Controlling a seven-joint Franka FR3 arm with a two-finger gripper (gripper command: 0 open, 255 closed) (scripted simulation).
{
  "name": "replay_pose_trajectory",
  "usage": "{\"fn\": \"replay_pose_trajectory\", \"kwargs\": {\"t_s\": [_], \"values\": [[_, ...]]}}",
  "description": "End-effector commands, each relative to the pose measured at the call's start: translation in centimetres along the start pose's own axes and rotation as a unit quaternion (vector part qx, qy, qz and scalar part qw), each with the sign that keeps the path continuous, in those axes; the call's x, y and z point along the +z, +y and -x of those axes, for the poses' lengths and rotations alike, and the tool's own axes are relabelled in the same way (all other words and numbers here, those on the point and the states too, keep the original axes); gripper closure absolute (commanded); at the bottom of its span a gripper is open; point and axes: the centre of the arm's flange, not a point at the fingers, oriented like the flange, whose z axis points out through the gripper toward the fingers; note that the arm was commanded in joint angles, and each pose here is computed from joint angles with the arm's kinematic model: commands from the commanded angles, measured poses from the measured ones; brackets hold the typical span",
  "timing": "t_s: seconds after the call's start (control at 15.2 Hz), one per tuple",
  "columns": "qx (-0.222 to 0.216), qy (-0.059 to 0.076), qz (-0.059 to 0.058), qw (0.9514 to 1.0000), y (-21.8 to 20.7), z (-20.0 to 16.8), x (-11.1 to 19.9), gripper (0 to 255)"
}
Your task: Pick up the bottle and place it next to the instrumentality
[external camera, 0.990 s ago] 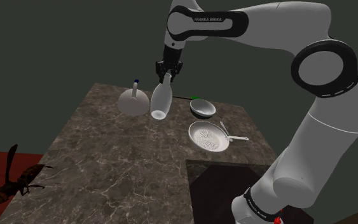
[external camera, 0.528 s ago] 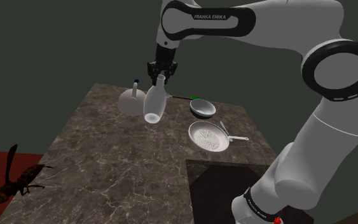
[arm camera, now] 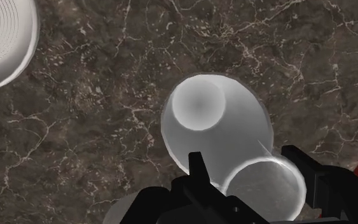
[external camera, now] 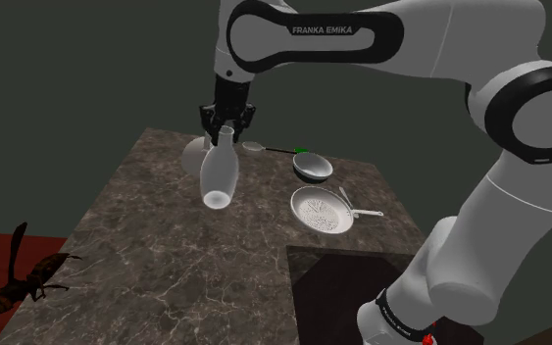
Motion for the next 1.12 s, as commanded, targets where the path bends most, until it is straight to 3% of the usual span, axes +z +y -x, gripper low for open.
{"fn": "replay_pose_trajectory", "kwargs": {"t_s": [0.0, 1.06], "values": [[0.001, 0.0, 0.0, 1.0, -2.6, 1.5, -0.1, 255], [0.001, 0.0, 0.0, 1.0, -21.5, 10.8, -0.1, 255]]}}
